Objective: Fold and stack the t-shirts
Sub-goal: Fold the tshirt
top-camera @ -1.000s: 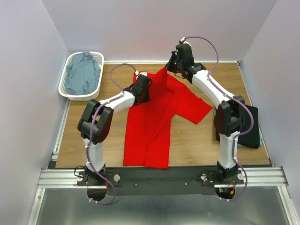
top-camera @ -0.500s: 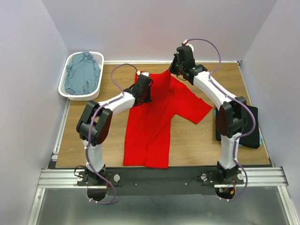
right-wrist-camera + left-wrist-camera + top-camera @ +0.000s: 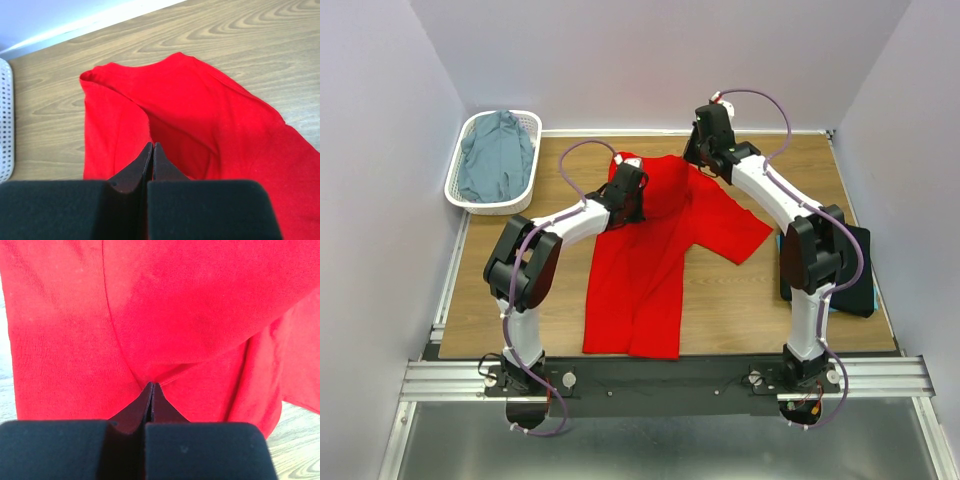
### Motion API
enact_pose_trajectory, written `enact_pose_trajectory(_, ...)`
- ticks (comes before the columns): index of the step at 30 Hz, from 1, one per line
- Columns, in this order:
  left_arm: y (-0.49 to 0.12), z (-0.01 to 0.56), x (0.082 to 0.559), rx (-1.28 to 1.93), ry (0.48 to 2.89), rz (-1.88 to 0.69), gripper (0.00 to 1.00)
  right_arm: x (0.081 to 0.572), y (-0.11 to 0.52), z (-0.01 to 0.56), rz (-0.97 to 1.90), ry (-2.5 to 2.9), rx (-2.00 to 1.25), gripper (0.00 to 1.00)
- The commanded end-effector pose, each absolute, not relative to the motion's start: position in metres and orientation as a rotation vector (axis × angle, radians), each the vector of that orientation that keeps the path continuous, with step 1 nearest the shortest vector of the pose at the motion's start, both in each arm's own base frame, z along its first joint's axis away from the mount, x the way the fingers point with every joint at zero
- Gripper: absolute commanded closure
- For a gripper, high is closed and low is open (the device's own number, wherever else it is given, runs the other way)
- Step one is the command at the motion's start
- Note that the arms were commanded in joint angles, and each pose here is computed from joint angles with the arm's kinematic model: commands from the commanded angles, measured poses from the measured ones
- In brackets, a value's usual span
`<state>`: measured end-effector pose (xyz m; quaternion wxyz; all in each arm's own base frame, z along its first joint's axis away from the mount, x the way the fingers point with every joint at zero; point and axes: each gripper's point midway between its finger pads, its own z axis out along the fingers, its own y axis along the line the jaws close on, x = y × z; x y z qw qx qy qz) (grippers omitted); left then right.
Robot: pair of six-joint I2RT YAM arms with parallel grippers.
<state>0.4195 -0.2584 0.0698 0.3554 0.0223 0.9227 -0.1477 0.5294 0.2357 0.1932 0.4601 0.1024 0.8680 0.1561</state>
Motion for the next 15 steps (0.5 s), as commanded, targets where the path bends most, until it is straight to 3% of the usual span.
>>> enact_pose_trajectory(1, -0.266, 0.074, 0.414, 0.088, 2.373, -0.420, 1.00, 0.523, 0.227, 0.192, 0.324, 2.143, 0.274, 0.94)
enact_pose_trajectory(8, -0.270, 0.068, 0.415, 0.113, 2.381, -0.434, 1.00, 0.528, 0.224, 0.166, 0.269, 2.178, 0.279, 0.93)
enact_pose_trajectory(10, -0.273, 0.069, 0.415, 0.130, 2.381, -0.449, 1.00, 0.530, 0.221, 0.157, 0.240, 2.187, 0.280, 0.88)
enact_pose_trajectory(12, -0.274, 0.072, 0.416, 0.145, 2.373, -0.454, 0.97, 0.533, 0.219, 0.152, 0.232, 2.197, 0.281, 0.75)
enact_pose_trajectory(14, -0.275, 0.081, 0.415, 0.154, 2.356, -0.471, 0.77, 0.535, 0.219, 0.147, 0.223, 2.205, 0.270, 0.60)
enact_pose_trajectory(15, -0.275, 0.086, 0.416, 0.157, 2.344, -0.475, 0.72, 0.536, 0.218, 0.146, 0.215, 2.209, 0.266, 0.46)
